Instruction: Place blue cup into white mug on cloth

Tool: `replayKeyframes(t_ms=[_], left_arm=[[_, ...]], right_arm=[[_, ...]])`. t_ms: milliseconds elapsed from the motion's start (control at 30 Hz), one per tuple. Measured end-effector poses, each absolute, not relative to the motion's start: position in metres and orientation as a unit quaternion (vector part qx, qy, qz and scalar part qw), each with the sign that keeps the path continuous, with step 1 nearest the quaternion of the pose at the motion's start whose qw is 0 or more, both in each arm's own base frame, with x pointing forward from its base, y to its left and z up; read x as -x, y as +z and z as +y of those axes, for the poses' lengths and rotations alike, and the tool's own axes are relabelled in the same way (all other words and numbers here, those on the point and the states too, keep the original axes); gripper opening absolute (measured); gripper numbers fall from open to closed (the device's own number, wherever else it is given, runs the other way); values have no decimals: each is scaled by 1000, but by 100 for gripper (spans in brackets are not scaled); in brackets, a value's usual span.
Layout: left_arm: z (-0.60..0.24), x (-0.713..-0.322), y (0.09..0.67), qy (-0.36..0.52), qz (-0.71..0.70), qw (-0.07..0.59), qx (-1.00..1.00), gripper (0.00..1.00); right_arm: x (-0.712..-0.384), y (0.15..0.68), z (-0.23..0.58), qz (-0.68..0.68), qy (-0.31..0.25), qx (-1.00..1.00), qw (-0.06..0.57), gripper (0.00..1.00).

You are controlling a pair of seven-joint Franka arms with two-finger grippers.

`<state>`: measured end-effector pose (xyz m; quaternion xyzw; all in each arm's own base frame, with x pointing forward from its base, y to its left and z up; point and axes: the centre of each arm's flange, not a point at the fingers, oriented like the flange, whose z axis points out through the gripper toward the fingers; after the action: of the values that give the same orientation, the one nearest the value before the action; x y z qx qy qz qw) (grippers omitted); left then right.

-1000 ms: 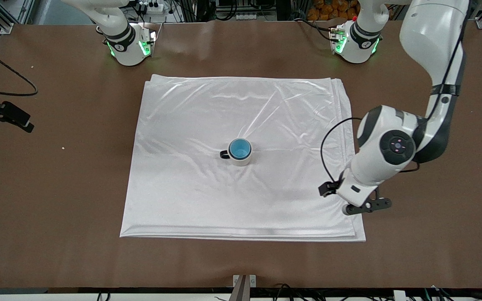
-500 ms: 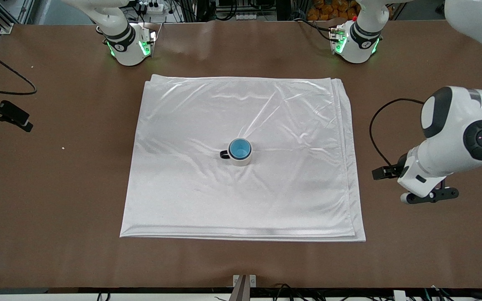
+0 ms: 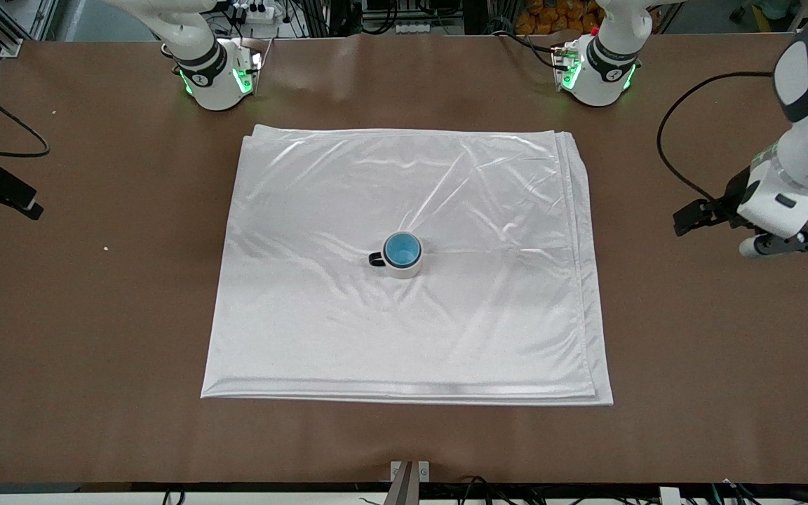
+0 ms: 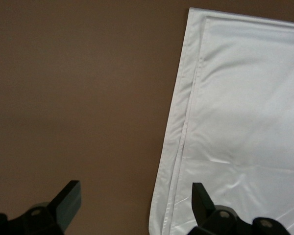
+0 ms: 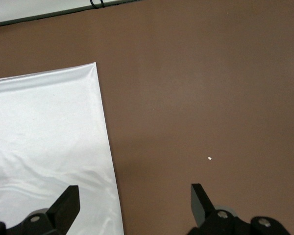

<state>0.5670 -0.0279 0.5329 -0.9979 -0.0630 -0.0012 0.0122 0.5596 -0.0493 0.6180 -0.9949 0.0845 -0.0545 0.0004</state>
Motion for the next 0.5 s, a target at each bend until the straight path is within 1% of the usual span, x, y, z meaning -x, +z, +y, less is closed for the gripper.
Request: replayKeyframes(t_ms=[267,500], left_arm=[[-5,-547,574,-24,-35,7,999,100],[-16,-546,591,-35,-28,-5,999,100]], right_arm=[[-554,623,-49,70,-51,996,0,100],[-549,630,-49,68,-53,996,0,100]])
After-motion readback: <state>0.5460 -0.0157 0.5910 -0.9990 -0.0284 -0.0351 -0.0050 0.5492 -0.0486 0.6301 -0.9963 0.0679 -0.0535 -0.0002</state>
